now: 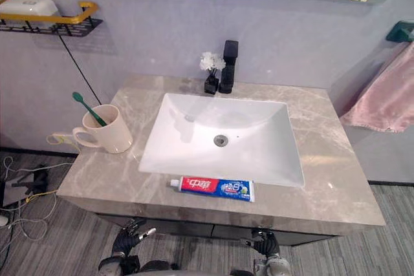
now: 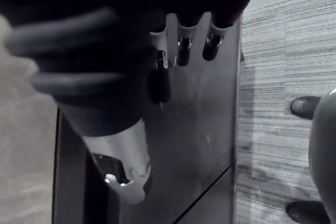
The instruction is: Organize washtable
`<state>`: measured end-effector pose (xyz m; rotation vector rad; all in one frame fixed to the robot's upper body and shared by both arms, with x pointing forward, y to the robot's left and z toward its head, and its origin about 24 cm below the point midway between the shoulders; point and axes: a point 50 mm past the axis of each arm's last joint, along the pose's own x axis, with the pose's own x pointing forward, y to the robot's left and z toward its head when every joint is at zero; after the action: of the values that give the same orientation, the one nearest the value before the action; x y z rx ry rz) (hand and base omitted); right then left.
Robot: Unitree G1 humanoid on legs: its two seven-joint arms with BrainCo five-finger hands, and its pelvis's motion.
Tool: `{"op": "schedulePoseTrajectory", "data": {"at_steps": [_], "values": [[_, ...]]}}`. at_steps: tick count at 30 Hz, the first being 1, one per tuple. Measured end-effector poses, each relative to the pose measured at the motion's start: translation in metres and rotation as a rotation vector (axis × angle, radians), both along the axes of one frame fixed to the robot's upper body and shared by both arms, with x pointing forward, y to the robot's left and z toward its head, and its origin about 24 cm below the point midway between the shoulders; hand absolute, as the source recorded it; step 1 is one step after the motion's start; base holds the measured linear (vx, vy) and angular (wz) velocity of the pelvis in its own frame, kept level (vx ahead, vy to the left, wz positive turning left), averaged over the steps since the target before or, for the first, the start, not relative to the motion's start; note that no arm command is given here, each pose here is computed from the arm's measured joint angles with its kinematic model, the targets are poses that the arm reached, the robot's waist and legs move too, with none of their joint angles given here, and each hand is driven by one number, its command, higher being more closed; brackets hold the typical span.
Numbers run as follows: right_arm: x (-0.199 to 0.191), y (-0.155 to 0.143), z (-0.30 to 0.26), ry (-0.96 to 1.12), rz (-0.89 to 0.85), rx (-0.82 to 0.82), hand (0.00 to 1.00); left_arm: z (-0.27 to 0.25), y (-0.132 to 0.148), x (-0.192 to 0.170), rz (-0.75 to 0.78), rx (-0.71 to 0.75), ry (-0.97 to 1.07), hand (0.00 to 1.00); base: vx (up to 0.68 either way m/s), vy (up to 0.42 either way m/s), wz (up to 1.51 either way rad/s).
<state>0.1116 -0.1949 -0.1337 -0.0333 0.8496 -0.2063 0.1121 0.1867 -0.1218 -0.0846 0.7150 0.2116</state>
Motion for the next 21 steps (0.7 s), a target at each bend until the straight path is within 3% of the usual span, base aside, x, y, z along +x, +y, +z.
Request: {"op": "schedulePoseTrajectory", "data": {"at_steps": [16, 21], "values": [[-0.007, -0.018, -0.010, 0.083, -0.024, -0.028, 0.00, -0.011, 0.017, -0.017, 0.037, 0.053, 0.094, 0.00, 0.00, 0.000, 0.00], [-0.018, -0.025, -0.017, 0.131, -0.117, 0.004, 0.00, -0.019, 0.015, -0.019, 0.035, 0.042, 0.145, 0.00, -0.01, -0.009, 0.09]]}}
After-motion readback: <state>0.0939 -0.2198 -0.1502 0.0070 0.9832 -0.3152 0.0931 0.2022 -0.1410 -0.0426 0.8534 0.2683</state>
